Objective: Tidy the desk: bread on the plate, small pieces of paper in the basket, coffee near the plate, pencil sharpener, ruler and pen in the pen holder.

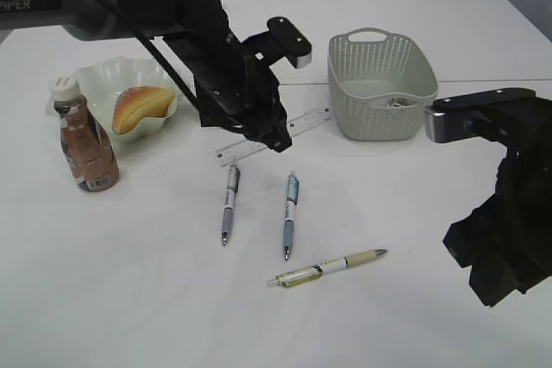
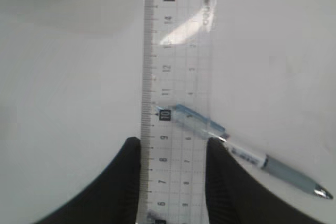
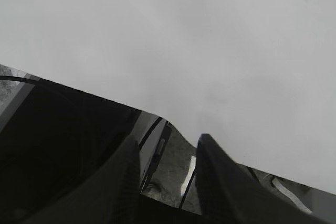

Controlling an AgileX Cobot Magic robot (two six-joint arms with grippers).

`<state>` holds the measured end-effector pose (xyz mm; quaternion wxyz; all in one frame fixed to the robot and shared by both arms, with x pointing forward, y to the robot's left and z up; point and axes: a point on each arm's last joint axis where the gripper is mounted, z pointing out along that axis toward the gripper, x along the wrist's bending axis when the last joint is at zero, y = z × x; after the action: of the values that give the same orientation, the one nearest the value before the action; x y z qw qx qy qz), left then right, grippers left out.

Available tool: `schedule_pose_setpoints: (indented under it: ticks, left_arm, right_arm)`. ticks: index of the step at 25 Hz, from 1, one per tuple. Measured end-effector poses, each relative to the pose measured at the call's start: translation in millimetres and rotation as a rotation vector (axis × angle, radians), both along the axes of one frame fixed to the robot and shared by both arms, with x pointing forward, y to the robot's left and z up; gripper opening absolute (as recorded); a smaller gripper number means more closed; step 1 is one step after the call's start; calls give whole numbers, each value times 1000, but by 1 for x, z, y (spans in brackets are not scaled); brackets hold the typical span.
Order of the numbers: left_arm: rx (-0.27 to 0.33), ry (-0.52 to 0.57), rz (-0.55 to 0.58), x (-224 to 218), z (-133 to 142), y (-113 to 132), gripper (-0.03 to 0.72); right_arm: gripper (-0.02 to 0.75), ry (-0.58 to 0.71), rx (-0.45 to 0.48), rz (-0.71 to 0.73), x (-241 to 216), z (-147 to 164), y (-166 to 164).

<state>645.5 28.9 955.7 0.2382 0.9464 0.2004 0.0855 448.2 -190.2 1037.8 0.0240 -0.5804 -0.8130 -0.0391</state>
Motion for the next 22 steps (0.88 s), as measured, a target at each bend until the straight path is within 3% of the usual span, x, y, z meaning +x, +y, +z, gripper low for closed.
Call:
schedule_pose_setpoints:
  ticks: [9, 15, 22]
  left_arm:
    - [-294, -236, 189, 18, 50, -6, 242]
    - [-505, -269, 403, 39, 69, 14, 240]
    - [-580, -377, 549, 60, 79, 42, 240]
  right_arm:
    - [264, 0, 0, 0, 0, 0, 0]
    - [263, 14, 28, -11, -1, 0, 3]
    - [262, 21, 44, -17, -2, 1, 4]
